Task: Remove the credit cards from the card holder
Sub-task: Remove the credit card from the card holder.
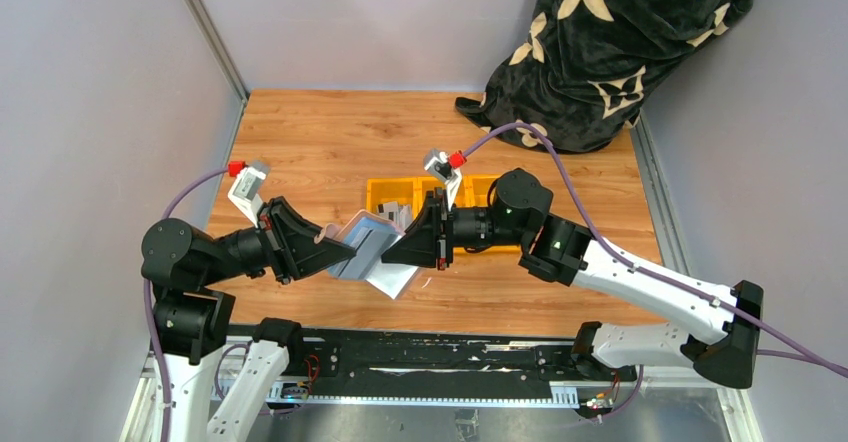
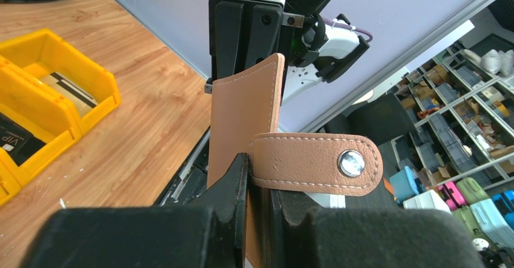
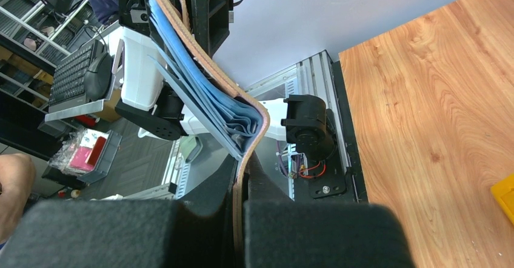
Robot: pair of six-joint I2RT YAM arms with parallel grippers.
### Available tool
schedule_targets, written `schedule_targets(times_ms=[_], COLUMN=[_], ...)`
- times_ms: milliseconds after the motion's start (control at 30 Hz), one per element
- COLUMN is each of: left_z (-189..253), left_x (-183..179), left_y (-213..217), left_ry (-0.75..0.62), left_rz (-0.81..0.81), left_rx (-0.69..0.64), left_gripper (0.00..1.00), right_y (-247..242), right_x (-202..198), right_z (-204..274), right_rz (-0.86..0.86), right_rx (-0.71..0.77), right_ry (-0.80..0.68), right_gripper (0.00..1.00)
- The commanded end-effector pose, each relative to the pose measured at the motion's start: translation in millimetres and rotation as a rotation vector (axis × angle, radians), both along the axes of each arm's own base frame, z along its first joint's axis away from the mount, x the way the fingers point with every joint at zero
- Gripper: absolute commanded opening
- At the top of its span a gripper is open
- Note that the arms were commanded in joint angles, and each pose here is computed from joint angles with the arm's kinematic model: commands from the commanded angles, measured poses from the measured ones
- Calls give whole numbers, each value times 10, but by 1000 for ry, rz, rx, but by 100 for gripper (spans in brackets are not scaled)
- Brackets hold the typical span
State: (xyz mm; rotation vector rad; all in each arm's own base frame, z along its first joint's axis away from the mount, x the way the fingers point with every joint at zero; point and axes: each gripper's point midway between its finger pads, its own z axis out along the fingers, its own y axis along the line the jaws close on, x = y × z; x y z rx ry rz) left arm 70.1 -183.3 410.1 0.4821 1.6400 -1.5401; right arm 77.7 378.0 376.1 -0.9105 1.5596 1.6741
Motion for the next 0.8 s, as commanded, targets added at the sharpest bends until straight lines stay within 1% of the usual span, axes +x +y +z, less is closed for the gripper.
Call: schedule_targets(times_ms=[0, 233, 300, 500, 767], left_z=[-82, -54, -60, -90, -153], left_x=[-206, -243, -225, -224, -203], left_y=[-3, -1, 1, -7, -4], left_ry=[38, 19, 8, 27, 19], left_rz=[-73, -83, -72, -87, -77], left_rx=[16, 16, 18, 12, 21], left_gripper=[10, 8, 6, 5, 2], right_y=[73, 71, 83, 101, 189], right_x=[123, 178, 184, 231, 255], right_z=[188, 158, 169, 108, 173], right_rz=[-64, -92, -91, -111, -99], right_rx=[37, 23, 24, 7, 25], right_ry=[-49, -59, -63, -66, -76], right_gripper=[0, 0, 0, 0, 0])
